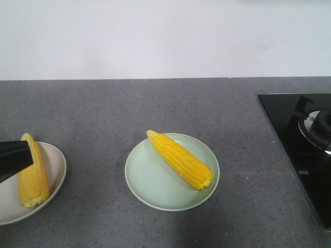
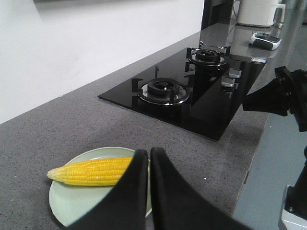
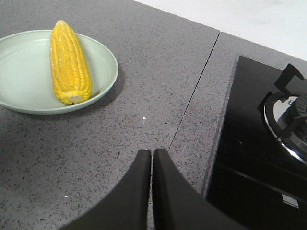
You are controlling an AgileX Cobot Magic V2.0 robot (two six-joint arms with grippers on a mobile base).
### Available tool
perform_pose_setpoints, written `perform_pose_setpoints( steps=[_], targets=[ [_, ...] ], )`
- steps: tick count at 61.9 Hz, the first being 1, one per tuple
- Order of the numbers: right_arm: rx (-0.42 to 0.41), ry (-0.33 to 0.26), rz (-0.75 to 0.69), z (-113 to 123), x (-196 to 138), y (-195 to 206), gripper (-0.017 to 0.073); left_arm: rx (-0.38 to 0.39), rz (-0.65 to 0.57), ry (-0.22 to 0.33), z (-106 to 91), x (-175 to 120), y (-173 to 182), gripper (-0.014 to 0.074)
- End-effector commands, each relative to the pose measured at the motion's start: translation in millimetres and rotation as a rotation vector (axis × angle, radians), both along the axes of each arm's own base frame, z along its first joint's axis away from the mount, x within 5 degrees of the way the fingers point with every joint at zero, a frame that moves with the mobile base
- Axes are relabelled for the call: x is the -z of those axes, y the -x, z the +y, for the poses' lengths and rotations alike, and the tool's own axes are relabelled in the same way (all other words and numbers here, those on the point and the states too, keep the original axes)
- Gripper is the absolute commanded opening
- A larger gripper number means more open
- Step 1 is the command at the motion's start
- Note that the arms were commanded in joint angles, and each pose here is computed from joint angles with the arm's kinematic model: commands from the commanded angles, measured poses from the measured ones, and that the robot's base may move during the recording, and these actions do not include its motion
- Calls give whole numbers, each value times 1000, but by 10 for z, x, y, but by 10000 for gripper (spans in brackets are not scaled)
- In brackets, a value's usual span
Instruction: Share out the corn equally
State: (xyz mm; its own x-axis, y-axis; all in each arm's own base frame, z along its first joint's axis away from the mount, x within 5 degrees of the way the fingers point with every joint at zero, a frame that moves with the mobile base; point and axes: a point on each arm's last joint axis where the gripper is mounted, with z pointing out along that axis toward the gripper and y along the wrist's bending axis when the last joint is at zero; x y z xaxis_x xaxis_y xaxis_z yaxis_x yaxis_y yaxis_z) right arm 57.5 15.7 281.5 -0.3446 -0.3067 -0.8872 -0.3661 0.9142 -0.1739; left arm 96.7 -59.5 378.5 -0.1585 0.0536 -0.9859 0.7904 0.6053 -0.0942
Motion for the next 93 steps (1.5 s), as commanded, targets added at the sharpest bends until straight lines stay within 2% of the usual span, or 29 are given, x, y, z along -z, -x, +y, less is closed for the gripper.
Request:
perform_pose_setpoints(
  steps=[1,5,15,23,30,43,49,56,65,74,82,93],
  targets=[
    [3,-14,-71,2,-119,-22,-5,-46,-32,4,22,-72,-34,-8],
    [3,-14,-71,2,-119,-22,-5,-77,-32,13,39,-79,-56,-8],
    [3,-14,-71,2,-119,-22,-5,-201,14,97,109,-108,-131,-8],
    [3,-14,-71,2,-119,-22,-5,-269,58,165,151,-123,-168,-8],
    [3,-14,-71,2,-119,-22,-5,-279,99,209,154,-125,-170,-8],
    [3,-14,-71,2,-119,-22,-5,-263,87,217,145,-137,-164,-8],
    [3,-14,-71,2,-119,-22,-5,-232,27,213,130,-172,-158,-8],
    [3,-14,-71,2,-119,-22,-5,-202,-76,246,121,-256,-153,-8],
    [3,-14,-71,2,-119,-22,-5,-208,-204,357,149,-406,-142,-8],
    [3,-14,-71,2,-119,-22,-5,-289,-346,412,232,-522,-157,-8],
    [3,-14,-71,2,-119,-22,-5,-386,-505,373,309,-593,-168,-8],
    [3,-14,-71,2,-119,-22,-5,-485,-631,410,404,-685,-155,-8]
  ],
)
